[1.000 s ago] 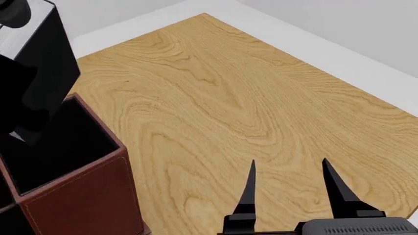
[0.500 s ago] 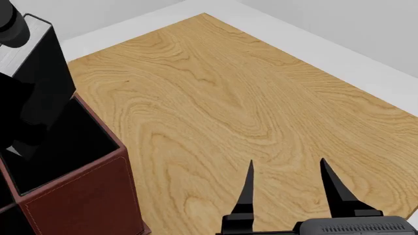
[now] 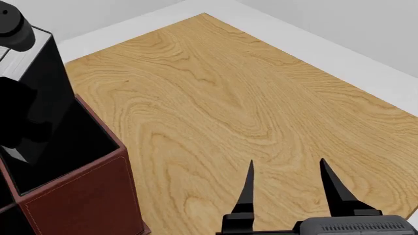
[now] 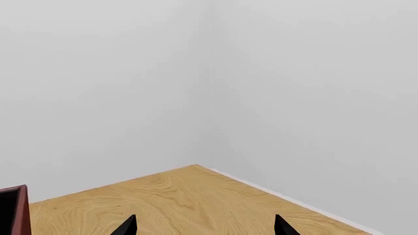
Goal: Pick up the book and place it in the right compartment of the caddy.
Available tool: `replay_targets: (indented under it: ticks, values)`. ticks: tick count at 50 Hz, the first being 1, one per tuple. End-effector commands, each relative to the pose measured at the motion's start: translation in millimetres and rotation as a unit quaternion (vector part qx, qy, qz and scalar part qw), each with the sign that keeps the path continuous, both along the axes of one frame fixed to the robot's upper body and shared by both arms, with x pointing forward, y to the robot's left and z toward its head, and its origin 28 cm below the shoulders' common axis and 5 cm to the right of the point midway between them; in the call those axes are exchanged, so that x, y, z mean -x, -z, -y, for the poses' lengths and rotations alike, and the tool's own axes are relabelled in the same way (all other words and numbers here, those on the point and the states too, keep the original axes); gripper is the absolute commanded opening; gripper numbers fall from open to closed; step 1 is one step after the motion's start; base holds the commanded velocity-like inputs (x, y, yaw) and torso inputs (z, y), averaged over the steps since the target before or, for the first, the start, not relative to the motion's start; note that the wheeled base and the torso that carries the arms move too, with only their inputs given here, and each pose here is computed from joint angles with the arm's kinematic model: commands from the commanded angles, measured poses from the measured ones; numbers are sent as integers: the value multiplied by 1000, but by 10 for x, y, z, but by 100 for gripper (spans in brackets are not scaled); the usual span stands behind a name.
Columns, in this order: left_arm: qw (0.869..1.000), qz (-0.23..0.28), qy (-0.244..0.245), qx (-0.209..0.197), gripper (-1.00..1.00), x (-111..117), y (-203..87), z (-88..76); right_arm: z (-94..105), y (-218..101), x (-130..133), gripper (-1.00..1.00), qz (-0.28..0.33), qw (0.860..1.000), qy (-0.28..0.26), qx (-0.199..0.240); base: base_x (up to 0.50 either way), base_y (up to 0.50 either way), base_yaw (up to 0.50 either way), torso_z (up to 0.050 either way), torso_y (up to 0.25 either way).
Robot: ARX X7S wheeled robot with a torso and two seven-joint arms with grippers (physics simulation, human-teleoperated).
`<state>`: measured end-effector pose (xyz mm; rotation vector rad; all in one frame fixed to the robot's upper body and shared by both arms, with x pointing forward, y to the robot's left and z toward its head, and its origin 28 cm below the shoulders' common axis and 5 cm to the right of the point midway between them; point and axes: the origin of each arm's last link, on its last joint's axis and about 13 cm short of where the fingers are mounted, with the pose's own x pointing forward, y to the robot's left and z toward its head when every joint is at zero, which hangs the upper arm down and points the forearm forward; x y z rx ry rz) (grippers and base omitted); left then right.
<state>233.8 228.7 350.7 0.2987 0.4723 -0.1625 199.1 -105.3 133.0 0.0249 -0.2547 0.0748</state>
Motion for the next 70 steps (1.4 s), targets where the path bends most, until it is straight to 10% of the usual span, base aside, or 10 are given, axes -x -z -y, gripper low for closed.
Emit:
replay_targets:
  ticks: [1, 70]
  values:
    - [1000, 13, -28, 1, -100, -84, 21, -37, 1, 8, -8, 100, -1, 1000, -1, 0, 0, 0, 0, 0, 0]
    - [997, -24, -64, -20, -100, -522, 481, -105, -8, 46, -47, 100, -9, 1000, -3, 1, 0, 0, 0, 0, 1]
